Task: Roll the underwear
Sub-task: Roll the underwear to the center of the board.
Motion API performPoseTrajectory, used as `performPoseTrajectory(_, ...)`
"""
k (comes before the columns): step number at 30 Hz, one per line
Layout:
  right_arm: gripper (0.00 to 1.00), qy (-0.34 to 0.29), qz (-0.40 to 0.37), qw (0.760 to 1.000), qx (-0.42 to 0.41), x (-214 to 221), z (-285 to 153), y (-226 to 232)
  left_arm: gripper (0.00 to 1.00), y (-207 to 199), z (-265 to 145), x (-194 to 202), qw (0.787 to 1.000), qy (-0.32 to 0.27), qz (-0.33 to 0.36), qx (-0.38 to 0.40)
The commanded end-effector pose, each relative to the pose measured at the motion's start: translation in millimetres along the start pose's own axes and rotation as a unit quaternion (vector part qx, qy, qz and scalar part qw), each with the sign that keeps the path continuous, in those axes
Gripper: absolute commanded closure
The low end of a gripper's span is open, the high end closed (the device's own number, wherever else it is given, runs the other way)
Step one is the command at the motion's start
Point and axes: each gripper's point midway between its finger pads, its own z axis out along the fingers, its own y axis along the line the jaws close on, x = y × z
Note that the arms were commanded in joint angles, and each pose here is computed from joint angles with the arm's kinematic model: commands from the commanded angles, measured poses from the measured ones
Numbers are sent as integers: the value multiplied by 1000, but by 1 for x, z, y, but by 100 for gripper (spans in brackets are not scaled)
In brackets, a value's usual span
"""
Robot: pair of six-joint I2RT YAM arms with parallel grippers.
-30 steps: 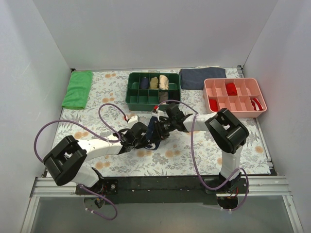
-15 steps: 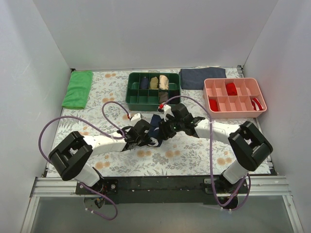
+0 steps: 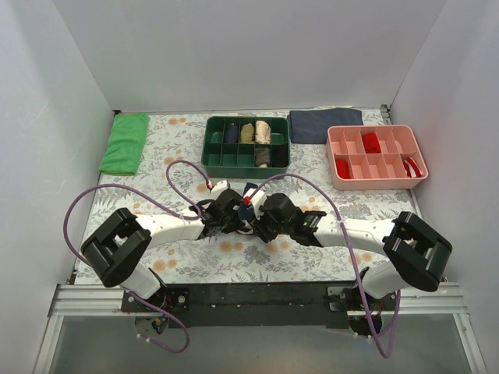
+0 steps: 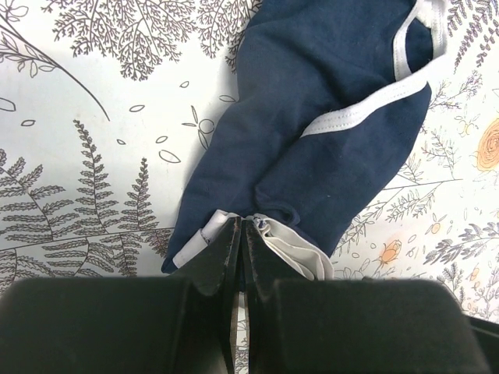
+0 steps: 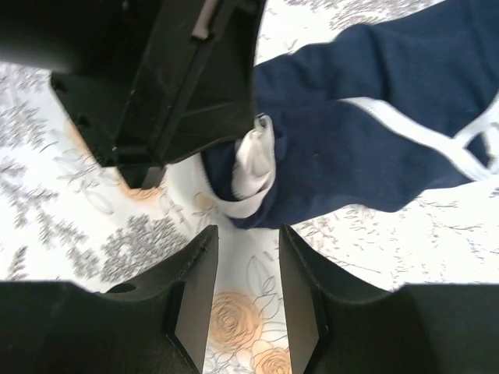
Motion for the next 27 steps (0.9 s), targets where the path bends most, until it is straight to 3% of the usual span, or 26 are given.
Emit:
performPoseTrajectory(1,55,-27,-77,996,43,-11,0,-3,100,13,2,12,999,32,13,-25)
performPoseTrajectory(15,56,-126,-28,990,50,-23,-28,-1,100,6,4,14,997,68,-29,25)
performPoseTrajectory(27,55,-79,-123,988,41,-12,-13,15,100,3,8,18,990,111,-54,62)
